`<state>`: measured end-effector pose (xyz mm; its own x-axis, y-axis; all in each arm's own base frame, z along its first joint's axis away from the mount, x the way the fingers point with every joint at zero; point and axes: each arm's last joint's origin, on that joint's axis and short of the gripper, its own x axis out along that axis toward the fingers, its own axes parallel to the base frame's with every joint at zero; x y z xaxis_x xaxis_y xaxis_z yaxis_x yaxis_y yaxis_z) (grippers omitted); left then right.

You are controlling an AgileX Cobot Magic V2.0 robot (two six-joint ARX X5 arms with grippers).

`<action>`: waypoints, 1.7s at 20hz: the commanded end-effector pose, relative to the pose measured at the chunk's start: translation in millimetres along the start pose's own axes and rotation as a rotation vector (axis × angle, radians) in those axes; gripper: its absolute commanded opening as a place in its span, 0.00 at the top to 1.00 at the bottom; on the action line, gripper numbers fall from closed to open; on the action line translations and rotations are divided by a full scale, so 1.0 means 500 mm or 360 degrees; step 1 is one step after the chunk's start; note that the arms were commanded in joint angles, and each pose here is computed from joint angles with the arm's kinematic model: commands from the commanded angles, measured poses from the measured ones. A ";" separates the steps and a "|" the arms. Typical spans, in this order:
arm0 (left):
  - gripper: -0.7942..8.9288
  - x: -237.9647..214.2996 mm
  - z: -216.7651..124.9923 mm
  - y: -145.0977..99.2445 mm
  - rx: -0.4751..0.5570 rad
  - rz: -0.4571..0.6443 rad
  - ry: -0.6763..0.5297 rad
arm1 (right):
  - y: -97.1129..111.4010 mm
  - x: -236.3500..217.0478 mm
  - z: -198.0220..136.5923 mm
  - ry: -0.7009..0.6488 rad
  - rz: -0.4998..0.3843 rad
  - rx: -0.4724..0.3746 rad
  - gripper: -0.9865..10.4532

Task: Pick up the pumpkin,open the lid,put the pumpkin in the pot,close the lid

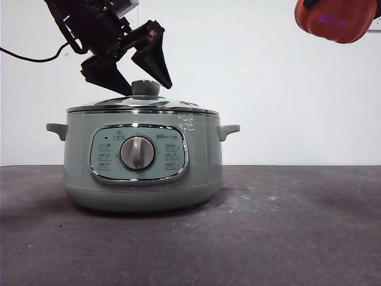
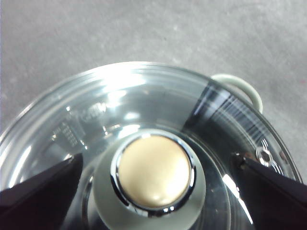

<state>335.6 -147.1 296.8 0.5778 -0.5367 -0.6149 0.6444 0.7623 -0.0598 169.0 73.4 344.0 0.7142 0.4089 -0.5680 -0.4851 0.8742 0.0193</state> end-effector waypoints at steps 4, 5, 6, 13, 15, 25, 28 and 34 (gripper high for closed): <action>0.78 0.009 -0.003 0.000 0.0015 -0.0010 0.0019 | 0.001 -0.002 0.002 -0.0014 0.0002 0.0006 0.92; 0.83 0.009 -0.003 0.000 0.0015 -0.0015 0.0018 | 0.001 -0.002 0.002 -0.0014 0.0002 0.0006 0.92; 0.85 0.009 -0.003 -0.001 0.0015 -0.0022 0.0017 | 0.001 -0.002 0.002 -0.0014 0.0001 0.0006 0.92; 0.93 0.007 -0.002 -0.001 0.0013 -0.0021 0.0012 | 0.001 -0.002 0.002 -0.0014 0.0001 0.0006 0.92; 0.93 -0.001 0.001 -0.002 0.0014 -0.0017 -0.0007 | 0.001 -0.002 0.002 -0.0014 0.0001 0.0006 0.92; 0.93 -0.122 0.041 -0.029 0.0045 0.0026 -0.0242 | 0.001 0.001 0.006 -0.0045 0.0005 0.0003 0.92; 0.93 -0.196 0.048 -0.047 0.0063 0.0116 -0.0319 | 0.003 0.011 0.018 -0.0114 0.0088 -0.0008 0.92; 0.93 -0.377 0.021 -0.099 0.0080 0.0262 -0.0445 | 0.032 0.105 0.059 -0.0094 0.0236 -0.0076 0.92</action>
<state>203.0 -88.6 417.7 0.7660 -0.4883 -0.4181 0.5610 0.8254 0.0637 211.4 114.0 335.4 0.6564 0.5388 -0.5280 -0.6062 0.7933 0.0559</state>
